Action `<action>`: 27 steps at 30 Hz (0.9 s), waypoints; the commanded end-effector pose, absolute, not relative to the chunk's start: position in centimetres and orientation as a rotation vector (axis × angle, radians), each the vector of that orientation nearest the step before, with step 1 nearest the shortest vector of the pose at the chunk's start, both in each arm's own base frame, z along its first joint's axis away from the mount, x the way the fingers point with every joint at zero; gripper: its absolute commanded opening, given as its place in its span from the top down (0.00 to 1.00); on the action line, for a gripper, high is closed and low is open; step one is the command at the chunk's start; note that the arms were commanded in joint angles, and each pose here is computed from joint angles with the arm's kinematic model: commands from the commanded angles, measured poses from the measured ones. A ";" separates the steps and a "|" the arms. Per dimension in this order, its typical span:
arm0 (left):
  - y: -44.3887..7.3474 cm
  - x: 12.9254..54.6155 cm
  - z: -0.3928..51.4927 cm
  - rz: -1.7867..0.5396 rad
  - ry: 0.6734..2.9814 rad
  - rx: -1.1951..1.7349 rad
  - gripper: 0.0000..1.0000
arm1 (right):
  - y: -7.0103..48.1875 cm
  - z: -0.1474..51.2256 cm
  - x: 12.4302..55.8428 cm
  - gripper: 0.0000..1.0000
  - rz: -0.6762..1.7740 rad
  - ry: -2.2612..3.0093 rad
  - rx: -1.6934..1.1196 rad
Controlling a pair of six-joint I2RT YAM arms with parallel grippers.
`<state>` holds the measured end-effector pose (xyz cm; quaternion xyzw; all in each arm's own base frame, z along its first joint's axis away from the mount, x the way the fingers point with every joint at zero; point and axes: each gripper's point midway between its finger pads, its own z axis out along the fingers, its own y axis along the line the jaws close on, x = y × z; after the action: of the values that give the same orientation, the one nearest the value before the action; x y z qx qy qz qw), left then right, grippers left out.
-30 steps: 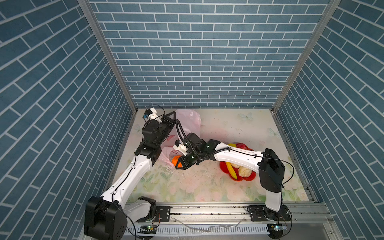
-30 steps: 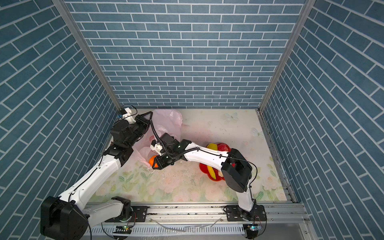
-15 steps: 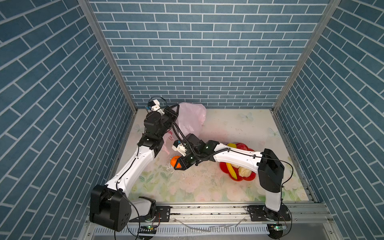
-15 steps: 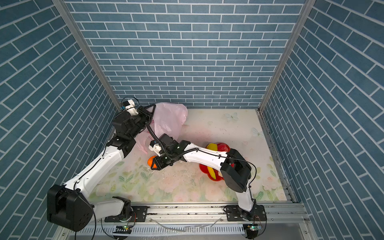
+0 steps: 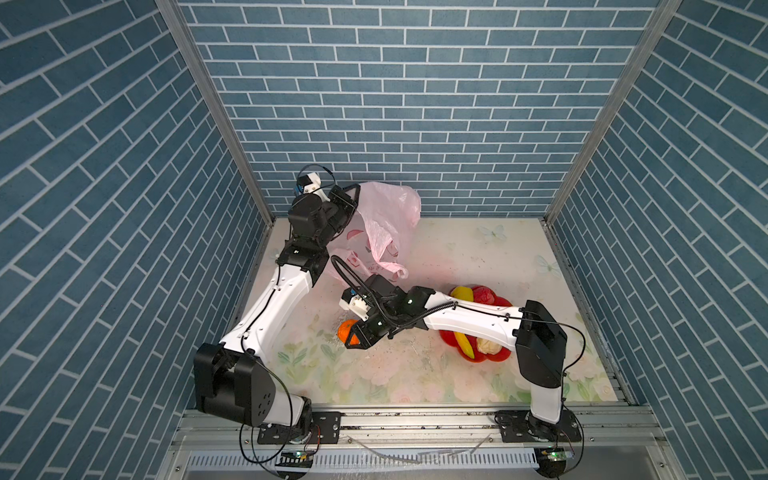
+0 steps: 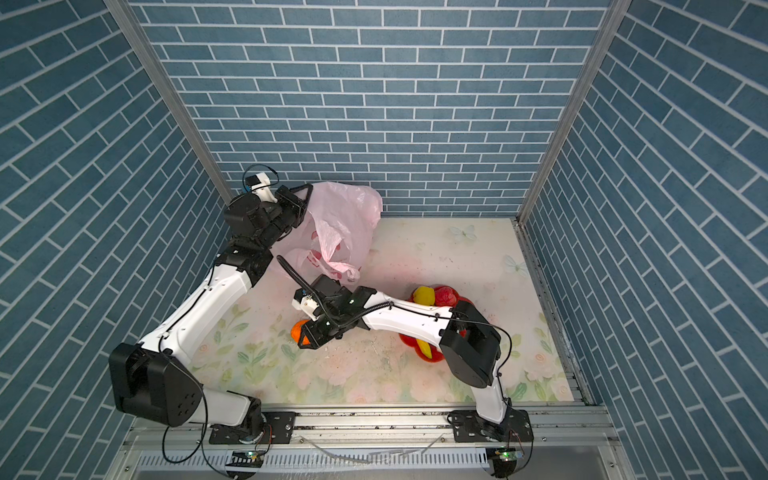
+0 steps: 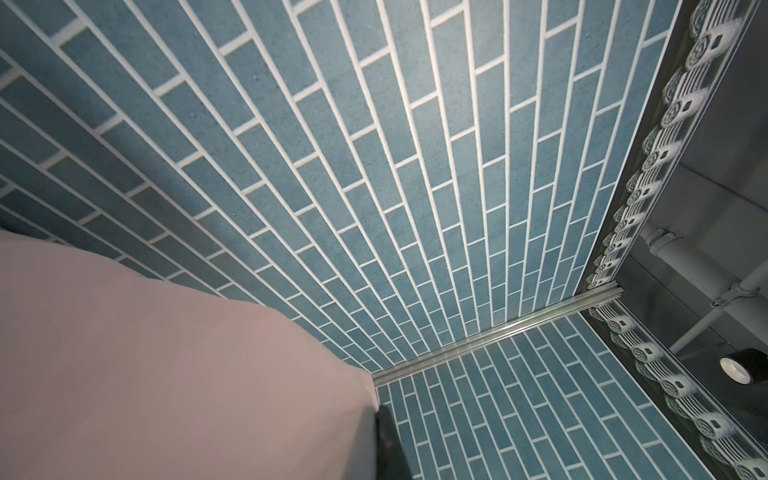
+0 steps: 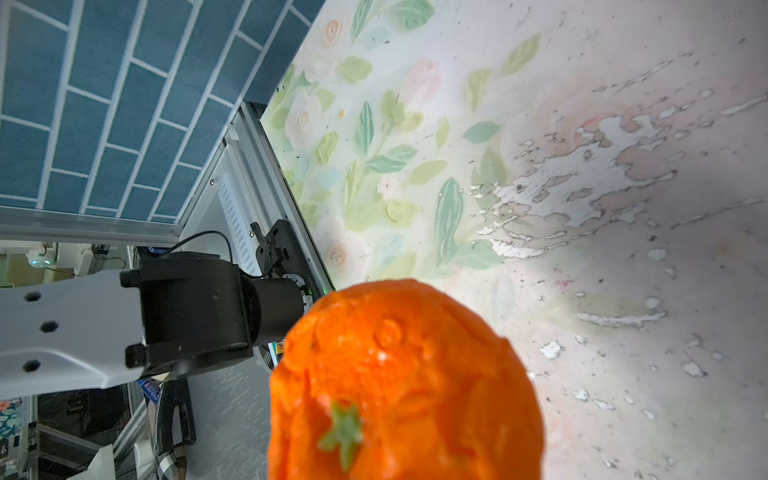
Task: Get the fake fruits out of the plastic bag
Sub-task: 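Carry the orange to the red plate with the right gripper while the left lifts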
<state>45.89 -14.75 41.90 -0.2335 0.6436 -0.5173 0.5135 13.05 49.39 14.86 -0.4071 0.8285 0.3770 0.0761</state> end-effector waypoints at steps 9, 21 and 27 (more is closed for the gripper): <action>-13.3 43.9 35.7 -0.986 1.743 -0.479 1.00 | 40.2 18.7 15.8 0.99 0.828 2.452 -1.000; -13.7 42.3 32.8 -0.855 1.830 -0.366 0.96 | 20.4 16.3 21.9 0.97 0.072 2.598 -0.494; -14.2 42.6 31.0 -0.828 1.893 -0.341 0.83 | 18.5 12.9 23.4 0.95 -0.005 2.670 -0.434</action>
<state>42.63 -14.07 32.01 -0.1562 0.7686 -0.3608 0.5047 23.19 20.38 14.92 -0.1701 0.9562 0.0414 0.2346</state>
